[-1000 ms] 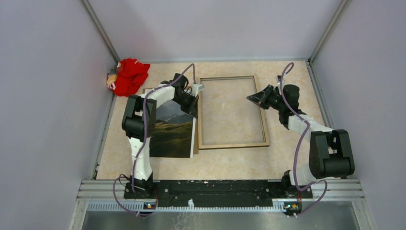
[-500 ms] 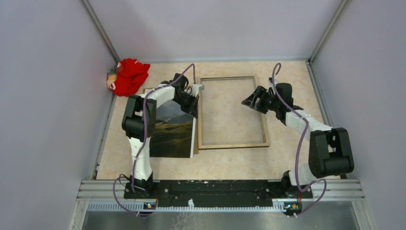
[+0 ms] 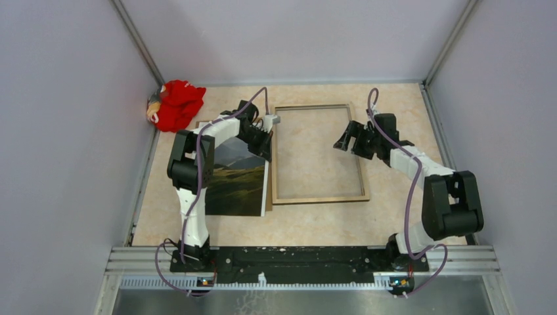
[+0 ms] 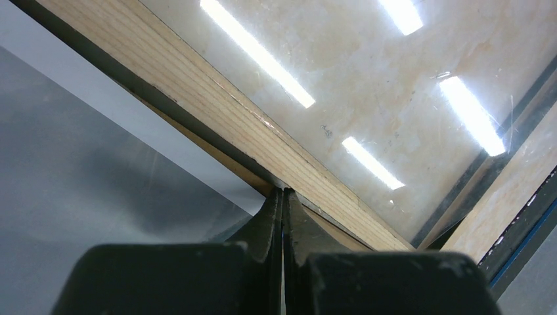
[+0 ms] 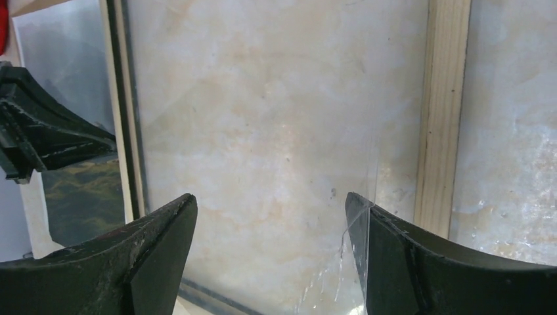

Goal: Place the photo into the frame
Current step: Place the photo frame item in the photo frame, then move the photo frame to the center of the board.

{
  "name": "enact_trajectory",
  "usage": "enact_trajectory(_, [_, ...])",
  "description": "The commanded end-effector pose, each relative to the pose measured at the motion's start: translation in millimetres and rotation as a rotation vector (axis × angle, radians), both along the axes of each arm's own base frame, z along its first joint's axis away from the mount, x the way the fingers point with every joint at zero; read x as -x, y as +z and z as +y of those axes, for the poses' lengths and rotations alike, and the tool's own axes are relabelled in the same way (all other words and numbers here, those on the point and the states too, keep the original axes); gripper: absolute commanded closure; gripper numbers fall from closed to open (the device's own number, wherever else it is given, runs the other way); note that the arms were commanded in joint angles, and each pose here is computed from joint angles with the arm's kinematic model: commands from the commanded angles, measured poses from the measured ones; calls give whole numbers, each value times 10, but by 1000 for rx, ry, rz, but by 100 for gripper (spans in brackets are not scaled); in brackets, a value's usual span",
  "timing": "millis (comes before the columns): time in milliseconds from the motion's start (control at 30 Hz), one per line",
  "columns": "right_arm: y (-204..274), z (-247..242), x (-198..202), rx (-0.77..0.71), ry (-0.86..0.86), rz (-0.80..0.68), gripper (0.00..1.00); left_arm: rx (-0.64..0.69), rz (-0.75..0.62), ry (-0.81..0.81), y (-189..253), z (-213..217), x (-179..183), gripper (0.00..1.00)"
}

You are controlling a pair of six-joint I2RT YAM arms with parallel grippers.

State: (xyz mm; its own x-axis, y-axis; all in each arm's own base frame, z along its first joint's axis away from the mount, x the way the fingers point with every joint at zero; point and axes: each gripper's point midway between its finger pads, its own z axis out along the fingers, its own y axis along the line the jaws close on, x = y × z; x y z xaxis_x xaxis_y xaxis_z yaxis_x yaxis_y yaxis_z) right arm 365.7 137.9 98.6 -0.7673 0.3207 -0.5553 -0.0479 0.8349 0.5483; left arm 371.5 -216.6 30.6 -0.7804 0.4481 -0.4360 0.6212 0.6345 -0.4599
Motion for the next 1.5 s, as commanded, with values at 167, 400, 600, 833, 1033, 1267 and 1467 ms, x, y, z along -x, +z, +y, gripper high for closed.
enact_trajectory(167, [109, -94, -183, 85, -31, -43, 16, 27, -48, -27, 79, -100, -43, 100])
enact_trajectory(400, [65, -131, -199, 106, -44, -32, 14, 29, -45, -26, 81, -106, -45, 100])
enact_trajectory(600, [-11, -181, -207, 135, -60, -7, 13, 29, -46, -27, 83, -107, -48, 100])
enact_trajectory(833, [-35, -248, -225, 169, -84, 3, 13, 27, -43, -26, 65, -108, -60, 100])
enact_trajectory(1033, [-51, -262, -229, 178, -87, 12, 12, 24, -44, -26, 62, -106, -68, 100])
enact_trajectory(1267, [-22, -286, -222, 186, -97, 5, 13, 23, -42, -28, 49, -105, -68, 100])
enact_trajectory(1467, [37, -306, -183, 187, -108, -3, 13, 26, -40, -28, 32, -123, -81, 100])
